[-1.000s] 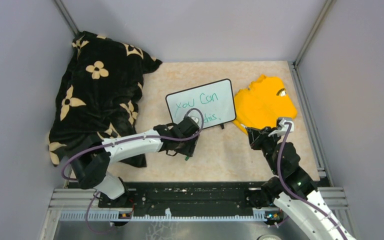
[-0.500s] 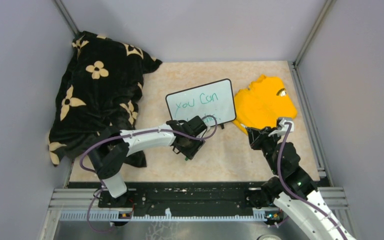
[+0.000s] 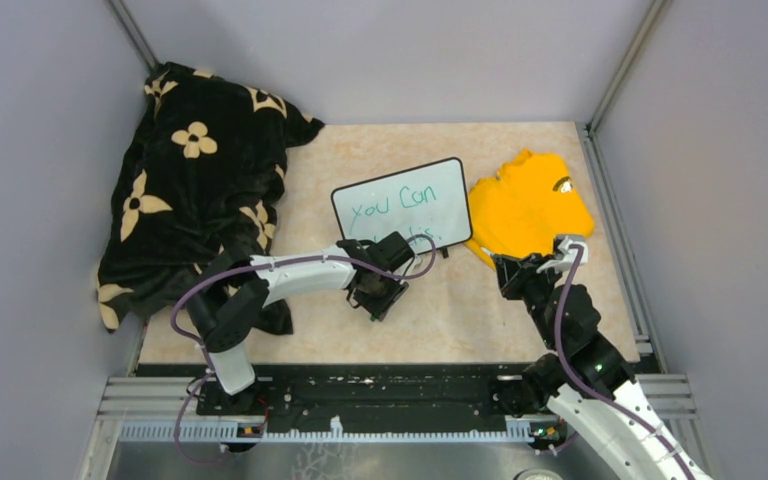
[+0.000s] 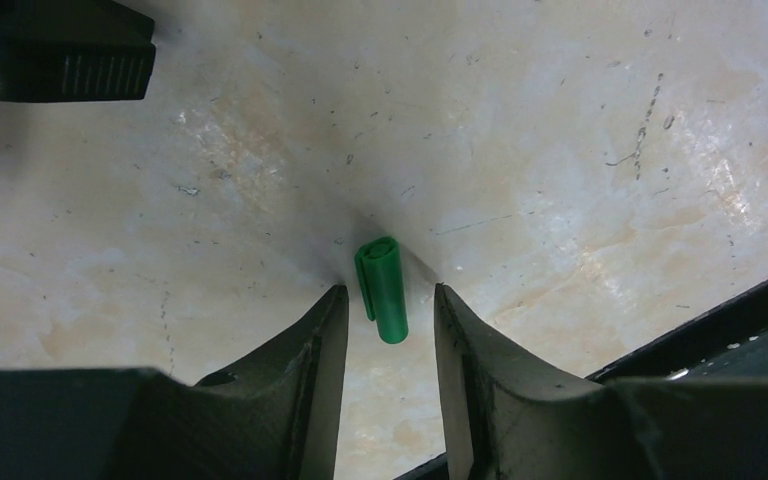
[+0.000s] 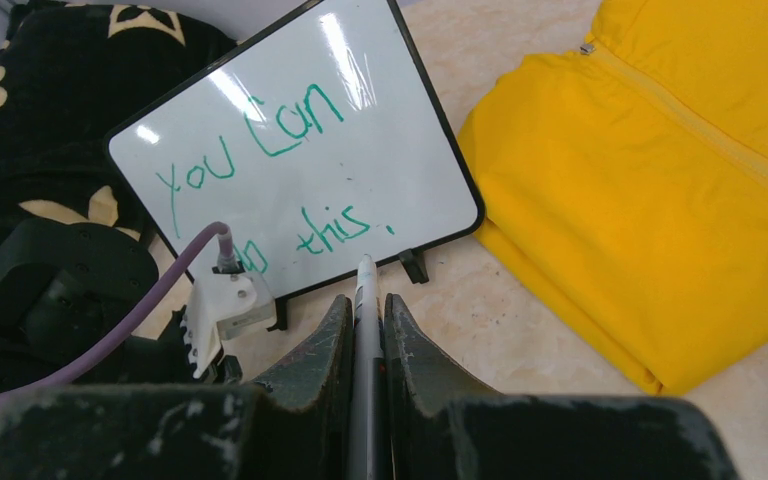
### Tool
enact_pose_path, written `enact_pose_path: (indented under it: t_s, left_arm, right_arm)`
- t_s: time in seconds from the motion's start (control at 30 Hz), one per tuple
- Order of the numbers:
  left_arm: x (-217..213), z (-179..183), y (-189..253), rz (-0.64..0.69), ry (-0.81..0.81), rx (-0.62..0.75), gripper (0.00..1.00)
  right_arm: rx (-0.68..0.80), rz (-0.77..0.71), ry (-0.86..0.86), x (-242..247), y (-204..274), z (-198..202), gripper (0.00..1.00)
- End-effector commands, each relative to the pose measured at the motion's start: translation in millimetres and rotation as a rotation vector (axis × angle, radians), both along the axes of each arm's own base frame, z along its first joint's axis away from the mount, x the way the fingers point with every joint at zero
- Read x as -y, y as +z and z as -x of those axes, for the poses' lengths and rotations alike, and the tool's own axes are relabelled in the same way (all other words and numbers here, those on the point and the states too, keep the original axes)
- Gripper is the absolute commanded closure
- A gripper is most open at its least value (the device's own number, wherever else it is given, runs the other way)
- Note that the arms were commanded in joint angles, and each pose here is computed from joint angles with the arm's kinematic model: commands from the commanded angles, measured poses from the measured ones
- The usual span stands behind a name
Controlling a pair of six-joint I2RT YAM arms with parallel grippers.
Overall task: Write a sentence on the whiteboard
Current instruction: Close the whiteboard marker at the center of the board.
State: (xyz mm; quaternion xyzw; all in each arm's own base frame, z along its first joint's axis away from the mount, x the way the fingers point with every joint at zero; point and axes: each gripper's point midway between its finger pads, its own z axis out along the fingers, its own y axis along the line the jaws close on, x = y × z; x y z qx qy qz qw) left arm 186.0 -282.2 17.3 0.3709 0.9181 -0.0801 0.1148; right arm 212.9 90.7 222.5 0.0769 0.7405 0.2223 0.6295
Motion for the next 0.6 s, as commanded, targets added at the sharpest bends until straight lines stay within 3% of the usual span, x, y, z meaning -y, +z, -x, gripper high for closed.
enact_pose_path:
  t_s: [0.0, 0.27, 0.57]
  left_arm:
    - [8.6, 0.5, -2.8, 0.024, -0.018, -0.023, 0.58]
    - [4.5, 7.0, -12.3, 0.018, -0.015, -0.049, 0.64]
    - [-1.4, 12.8, -18.5, 0.005, -0.014, -0.067, 0.78]
  right_arm:
    - [0.045, -0.025, -0.023, 3.9, 12.1, -2.4, 1.0]
    - [0.043, -0.023, -0.024, 4.3, 11.4, -2.2, 1.0]
    - [0.047, -0.026, -0.027, 4.9, 12.7, -2.0, 1.0]
